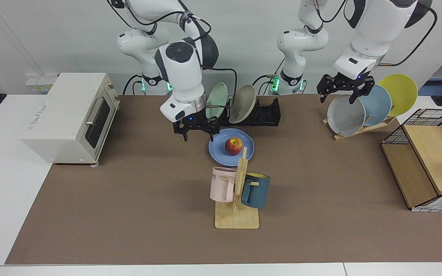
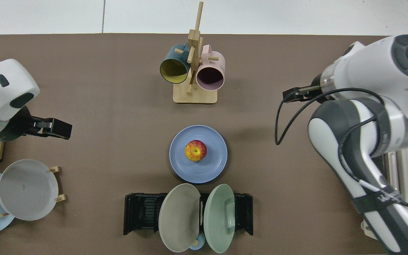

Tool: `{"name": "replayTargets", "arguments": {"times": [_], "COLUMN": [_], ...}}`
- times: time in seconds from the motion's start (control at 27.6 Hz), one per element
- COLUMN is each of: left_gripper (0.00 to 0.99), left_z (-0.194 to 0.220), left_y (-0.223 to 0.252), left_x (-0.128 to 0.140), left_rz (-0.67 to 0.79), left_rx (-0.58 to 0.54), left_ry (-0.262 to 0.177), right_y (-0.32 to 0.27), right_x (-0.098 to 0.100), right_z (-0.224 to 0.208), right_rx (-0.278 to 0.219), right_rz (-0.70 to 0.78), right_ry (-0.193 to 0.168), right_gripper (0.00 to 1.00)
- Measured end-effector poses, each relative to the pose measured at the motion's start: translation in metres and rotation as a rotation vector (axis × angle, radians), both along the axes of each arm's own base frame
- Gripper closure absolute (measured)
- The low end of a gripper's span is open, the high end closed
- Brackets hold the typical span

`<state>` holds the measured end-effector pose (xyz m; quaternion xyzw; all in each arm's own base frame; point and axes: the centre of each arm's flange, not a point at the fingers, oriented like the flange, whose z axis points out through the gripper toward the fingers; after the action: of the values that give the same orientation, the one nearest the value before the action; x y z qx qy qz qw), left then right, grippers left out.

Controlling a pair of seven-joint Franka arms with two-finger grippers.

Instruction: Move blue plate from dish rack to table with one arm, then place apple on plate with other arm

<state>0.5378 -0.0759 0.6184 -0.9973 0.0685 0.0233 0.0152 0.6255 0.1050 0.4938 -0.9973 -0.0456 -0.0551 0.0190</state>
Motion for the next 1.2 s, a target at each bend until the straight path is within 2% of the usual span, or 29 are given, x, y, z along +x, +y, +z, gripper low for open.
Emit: {"name": "replayTargets", "arguments": {"times": [0.18, 0.36, 0.47, 0.65, 0.8, 1.05, 1.2], "left_gripper": [0.0, 0.0, 0.0, 0.0, 0.0, 0.0, 0.0], "left_z": [0.0, 0.0, 0.0, 0.0, 0.0, 0.0, 0.0], "left_y": [0.0, 0.0, 0.0, 0.0, 0.0, 0.0, 0.0], "left_x": [0.0, 0.0, 0.0, 0.0, 0.0, 0.0, 0.0], "left_rz": [0.0, 0.0, 0.0, 0.0, 0.0, 0.0, 0.0], "left_rx": [0.0, 0.0, 0.0, 0.0, 0.0, 0.0, 0.0], "left_ry": [0.0, 0.0, 0.0, 0.0, 0.0, 0.0, 0.0], "right_y": [-0.055, -0.075, -0.079, -0.079, -0.076, -0.072, -0.073], "right_x": [-0.005, -0.018, -0.029, -0.046, -0.054, -0.054, -0.051], "right_z": [0.022, 0.051, 0.066, 0.083, 0.095, 0.098, 0.099], "right_rx": [-0.041, -0.053, -0.051, -0.048, -0.025, -0.022, -0.019], "right_rz": [0.061, 0.075, 0.074, 0.077, 0.045, 0.006, -0.027], "right_ry": [-0.003, -0.016, -0.007, 0.042, 0.088, 0.083, 0.066], "right_gripper": [0.0, 0.0, 0.0, 0.0, 0.0, 0.0, 0.0]}}
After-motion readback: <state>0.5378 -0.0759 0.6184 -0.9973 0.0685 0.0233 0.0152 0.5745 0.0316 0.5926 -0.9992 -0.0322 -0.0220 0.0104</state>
